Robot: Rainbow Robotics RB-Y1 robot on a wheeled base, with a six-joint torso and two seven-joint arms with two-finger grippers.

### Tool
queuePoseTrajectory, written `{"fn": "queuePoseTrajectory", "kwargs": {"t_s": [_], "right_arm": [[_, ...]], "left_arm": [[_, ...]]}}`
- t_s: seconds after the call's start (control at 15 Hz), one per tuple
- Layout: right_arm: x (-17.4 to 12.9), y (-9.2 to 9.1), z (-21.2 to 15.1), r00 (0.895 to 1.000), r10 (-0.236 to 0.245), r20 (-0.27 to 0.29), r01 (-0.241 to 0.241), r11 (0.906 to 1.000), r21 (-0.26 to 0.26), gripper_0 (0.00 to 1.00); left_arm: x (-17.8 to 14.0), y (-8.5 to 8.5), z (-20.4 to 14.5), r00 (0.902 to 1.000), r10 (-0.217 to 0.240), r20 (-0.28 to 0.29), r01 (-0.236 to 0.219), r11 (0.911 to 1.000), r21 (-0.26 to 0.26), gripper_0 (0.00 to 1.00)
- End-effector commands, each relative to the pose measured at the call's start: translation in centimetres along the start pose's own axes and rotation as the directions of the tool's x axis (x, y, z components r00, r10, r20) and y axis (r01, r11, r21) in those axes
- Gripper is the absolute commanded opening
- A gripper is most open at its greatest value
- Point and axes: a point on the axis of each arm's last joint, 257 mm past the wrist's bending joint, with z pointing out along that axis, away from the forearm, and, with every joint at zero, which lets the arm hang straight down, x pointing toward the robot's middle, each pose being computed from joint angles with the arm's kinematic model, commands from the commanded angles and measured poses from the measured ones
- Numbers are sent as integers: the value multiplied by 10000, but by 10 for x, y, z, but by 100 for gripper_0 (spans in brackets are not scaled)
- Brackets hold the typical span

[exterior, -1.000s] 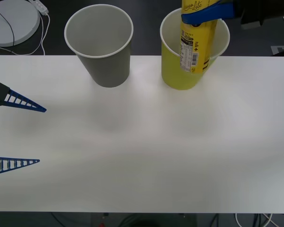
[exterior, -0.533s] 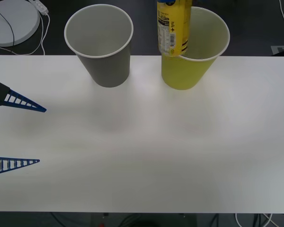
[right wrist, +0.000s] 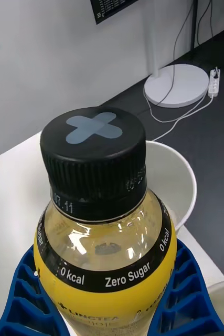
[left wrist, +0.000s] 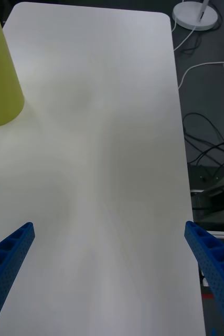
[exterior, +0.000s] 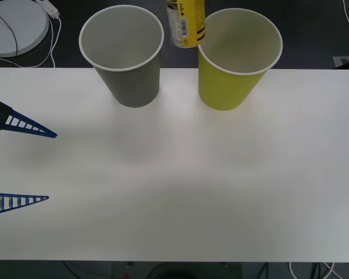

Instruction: Put the can into the green bin and the plastic bottle into the gray bin

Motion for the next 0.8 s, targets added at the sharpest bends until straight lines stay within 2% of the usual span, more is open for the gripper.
{"fn": "queuePoseTrajectory", "kwargs": {"t_s": [0.07,0.33,0.6,0.8], "right_arm": [[-10,-6,17,9998,-28,-214,31,9999,165,0],[-23,-10,45,9986,85,-519,-70,9996,286,0],[-31,-18,71,9949,181,-987,-118,9979,642,0],[-38,-19,89,9871,541,-1505,-421,9958,813,0]], "left_arm": [[0,0,0,10000,0,0,0,10000,0,100],[0,0,0,10000,0,0,0,10000,0,100],[0,0,0,10000,0,0,0,10000,0,100],[0,0,0,10000,0,0,0,10000,0,100]]}}
